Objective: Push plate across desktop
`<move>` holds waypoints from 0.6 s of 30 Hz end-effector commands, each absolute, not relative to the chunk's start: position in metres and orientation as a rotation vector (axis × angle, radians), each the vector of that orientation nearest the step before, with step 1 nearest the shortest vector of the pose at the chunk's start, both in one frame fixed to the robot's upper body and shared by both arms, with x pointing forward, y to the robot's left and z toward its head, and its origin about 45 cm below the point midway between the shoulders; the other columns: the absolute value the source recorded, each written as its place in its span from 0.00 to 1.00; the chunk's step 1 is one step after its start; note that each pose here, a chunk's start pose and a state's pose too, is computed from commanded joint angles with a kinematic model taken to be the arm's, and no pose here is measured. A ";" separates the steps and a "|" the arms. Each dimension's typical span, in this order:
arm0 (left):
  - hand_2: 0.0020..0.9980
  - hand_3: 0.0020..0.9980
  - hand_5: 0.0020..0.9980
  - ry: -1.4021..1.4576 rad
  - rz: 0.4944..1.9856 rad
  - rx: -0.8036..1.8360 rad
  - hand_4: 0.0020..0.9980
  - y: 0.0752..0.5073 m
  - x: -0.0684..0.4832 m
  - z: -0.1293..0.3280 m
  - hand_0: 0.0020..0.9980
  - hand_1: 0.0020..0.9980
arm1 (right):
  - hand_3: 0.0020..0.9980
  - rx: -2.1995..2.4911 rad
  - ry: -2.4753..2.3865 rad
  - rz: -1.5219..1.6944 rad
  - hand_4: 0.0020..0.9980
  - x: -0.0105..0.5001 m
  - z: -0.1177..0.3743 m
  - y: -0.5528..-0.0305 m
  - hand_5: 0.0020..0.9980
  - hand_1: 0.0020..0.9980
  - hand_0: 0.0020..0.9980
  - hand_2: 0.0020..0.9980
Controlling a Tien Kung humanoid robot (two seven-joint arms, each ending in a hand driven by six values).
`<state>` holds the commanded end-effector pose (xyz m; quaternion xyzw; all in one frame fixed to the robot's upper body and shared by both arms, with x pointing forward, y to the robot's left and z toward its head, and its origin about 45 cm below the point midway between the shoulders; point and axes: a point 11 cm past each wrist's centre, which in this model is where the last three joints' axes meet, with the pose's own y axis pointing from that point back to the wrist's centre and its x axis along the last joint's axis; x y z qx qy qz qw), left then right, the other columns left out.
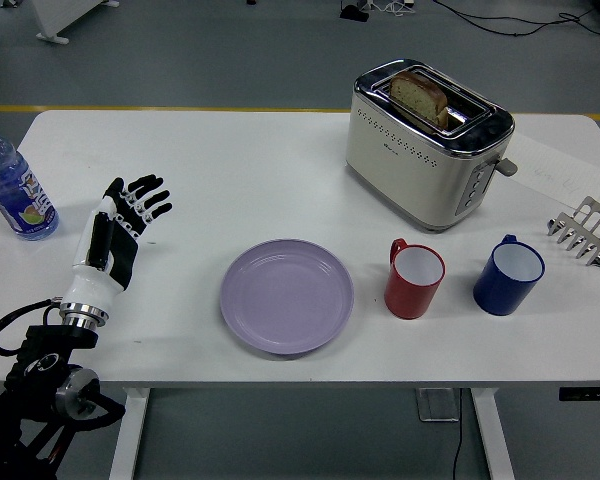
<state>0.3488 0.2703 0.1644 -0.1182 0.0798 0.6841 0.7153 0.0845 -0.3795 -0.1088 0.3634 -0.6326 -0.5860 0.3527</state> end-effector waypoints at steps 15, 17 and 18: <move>0.76 0.65 0.93 0.176 1.535 -0.317 0.54 0.260 0.353 0.171 0.70 0.73 | 0.73 0.715 -2.073 -1.956 0.59 0.060 -0.119 -0.356 0.65 0.67 0.65 0.78; 0.76 0.65 0.93 0.172 1.544 -0.324 0.54 0.261 0.353 0.172 0.70 0.73 | 0.75 0.696 -2.092 -1.989 0.60 0.058 -0.119 -0.355 0.67 0.66 0.65 0.78; 0.76 0.65 0.93 0.170 1.551 -0.332 0.54 0.261 0.354 0.173 0.70 0.73 | 0.75 0.695 -2.097 -1.990 0.60 0.058 -0.119 -0.355 0.67 0.66 0.65 0.78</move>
